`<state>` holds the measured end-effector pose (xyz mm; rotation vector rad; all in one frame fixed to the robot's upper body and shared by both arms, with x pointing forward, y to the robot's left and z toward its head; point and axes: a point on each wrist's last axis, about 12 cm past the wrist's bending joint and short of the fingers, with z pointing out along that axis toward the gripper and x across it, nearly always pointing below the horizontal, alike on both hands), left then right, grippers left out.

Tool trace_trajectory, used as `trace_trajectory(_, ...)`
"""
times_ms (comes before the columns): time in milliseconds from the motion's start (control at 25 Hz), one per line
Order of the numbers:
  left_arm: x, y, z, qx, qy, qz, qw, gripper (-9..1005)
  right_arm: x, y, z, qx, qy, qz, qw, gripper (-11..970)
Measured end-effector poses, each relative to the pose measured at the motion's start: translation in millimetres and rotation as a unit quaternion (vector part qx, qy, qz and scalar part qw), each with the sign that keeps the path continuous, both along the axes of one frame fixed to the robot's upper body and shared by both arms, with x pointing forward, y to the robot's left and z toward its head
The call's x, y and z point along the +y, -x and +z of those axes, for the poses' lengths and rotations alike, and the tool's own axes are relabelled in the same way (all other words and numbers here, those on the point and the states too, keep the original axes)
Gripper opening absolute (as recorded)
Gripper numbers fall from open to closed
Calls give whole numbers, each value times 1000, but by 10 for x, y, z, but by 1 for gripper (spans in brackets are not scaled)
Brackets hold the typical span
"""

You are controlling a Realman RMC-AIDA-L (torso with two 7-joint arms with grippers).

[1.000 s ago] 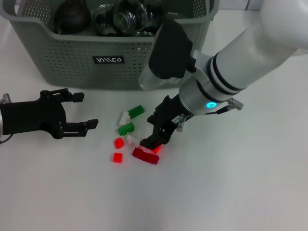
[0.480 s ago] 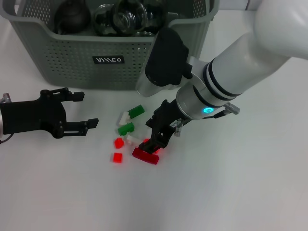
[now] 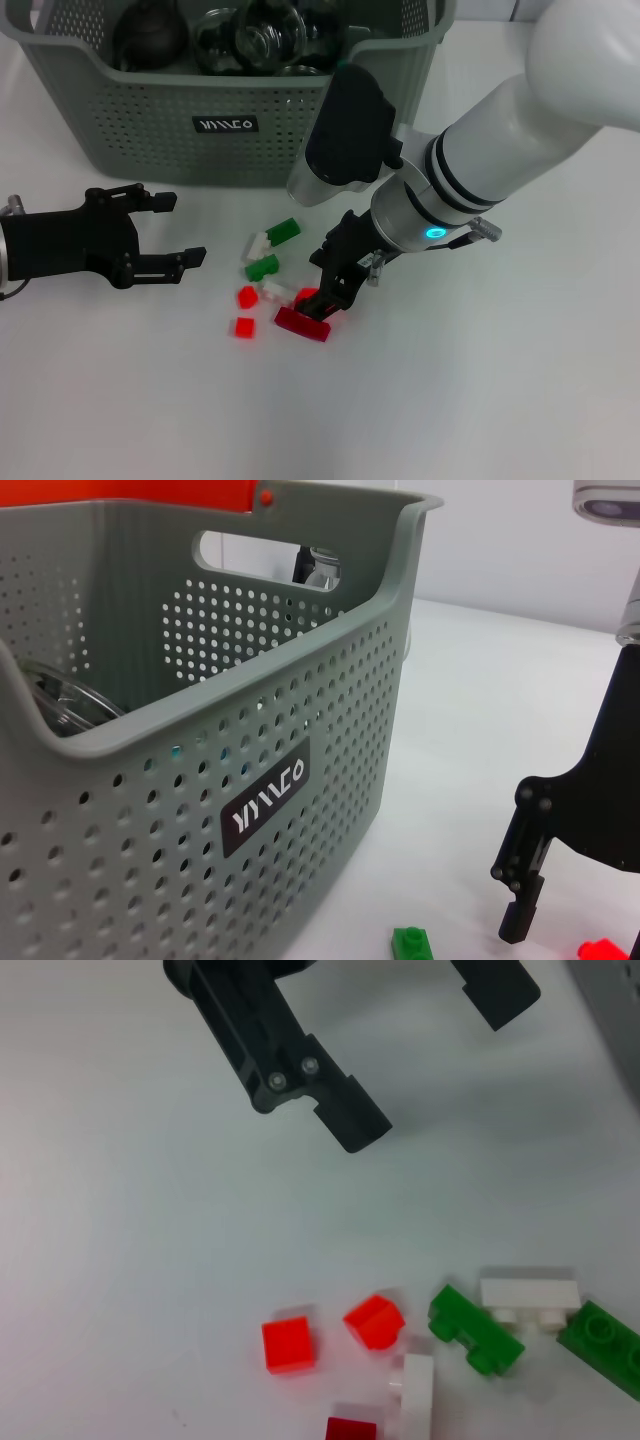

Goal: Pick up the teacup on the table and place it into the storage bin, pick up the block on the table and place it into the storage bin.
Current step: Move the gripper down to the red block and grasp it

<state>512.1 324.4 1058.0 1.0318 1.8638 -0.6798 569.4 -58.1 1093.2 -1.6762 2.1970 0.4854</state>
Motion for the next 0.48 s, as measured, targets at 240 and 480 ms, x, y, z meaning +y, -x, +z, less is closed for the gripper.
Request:
trace_trajectory(240, 5, -5, -4, 0, -2, 3, 1000, 840, -8, -4, 3, -1, 5, -1, 1000, 579)
trace_trajectory(480, 5, -12, -3, -1, -3, 4, 1000, 840, -8, 11, 2, 2, 9, 3, 1000, 535)
